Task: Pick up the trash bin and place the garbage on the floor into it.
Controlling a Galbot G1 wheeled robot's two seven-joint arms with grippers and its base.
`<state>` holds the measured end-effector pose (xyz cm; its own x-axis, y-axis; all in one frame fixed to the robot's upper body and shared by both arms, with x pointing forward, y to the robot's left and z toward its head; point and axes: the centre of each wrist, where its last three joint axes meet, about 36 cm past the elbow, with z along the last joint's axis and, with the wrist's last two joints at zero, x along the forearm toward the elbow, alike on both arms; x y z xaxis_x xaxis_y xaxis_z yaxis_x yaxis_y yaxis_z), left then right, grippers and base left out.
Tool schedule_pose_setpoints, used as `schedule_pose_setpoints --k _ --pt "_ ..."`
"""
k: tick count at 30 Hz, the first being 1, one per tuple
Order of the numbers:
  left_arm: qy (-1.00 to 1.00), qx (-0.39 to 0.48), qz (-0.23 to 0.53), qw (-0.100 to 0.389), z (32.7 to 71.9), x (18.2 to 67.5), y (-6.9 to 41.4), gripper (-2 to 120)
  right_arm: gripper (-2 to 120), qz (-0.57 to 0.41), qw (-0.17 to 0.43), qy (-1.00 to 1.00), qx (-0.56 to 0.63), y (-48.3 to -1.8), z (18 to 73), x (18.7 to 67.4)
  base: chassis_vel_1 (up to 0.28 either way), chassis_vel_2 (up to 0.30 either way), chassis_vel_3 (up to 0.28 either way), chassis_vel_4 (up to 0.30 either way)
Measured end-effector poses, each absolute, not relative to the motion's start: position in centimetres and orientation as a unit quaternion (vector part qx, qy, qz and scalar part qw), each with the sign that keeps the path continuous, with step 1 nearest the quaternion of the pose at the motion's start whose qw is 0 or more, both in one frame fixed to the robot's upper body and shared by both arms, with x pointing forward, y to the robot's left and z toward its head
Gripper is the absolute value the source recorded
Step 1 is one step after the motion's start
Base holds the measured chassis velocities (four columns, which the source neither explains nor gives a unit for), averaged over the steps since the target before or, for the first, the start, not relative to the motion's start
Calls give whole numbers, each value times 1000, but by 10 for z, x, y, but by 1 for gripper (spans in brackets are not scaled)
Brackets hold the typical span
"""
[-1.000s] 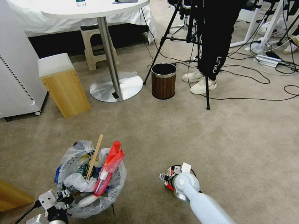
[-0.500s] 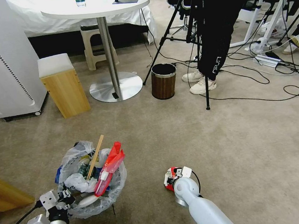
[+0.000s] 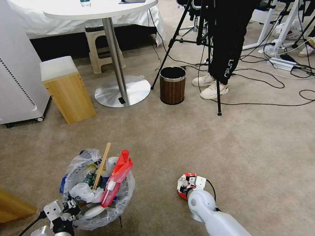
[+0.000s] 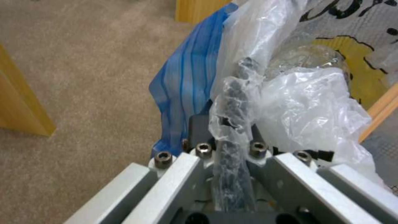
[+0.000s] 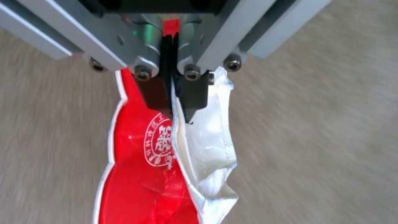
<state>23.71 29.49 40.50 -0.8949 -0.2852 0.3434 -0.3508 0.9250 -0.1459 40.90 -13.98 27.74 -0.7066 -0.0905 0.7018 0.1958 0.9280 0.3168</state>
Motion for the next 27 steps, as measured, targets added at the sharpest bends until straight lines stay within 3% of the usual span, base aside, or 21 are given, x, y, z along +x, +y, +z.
schedule_pose_setpoints --k 4,6,7,10,11,14,21,27 --pt "-968 164 103 161 404 238 296 0 0 -200 325 -924 -4 -152 295 399 0 0 0 0" --pt "-968 163 103 161 403 239 295 0 0 -199 227 -952 53 -178 331 385 0 0 0 0" --pt "-968 163 103 161 403 239 295 0 0 -199 227 -952 53 -178 331 385 0 0 0 0" --pt "-968 161 105 162 403 241 293 0 0 -182 112 -967 142 -196 363 371 0 0 0 0" --pt "-968 161 105 162 403 241 293 0 0 -182 112 -967 142 -196 363 371 0 0 0 0" --pt "-968 161 105 163 403 240 292 0 0 -159 36 -961 221 -191 387 363 0 0 0 0" --pt "-968 162 104 159 408 236 291 0 0 -142 -33 -925 350 -165 424 359 0 0 0 0" --pt "-969 163 103 156 412 234 288 0 0 -134 -31 -903 408 -139 446 371 0 0 0 0"
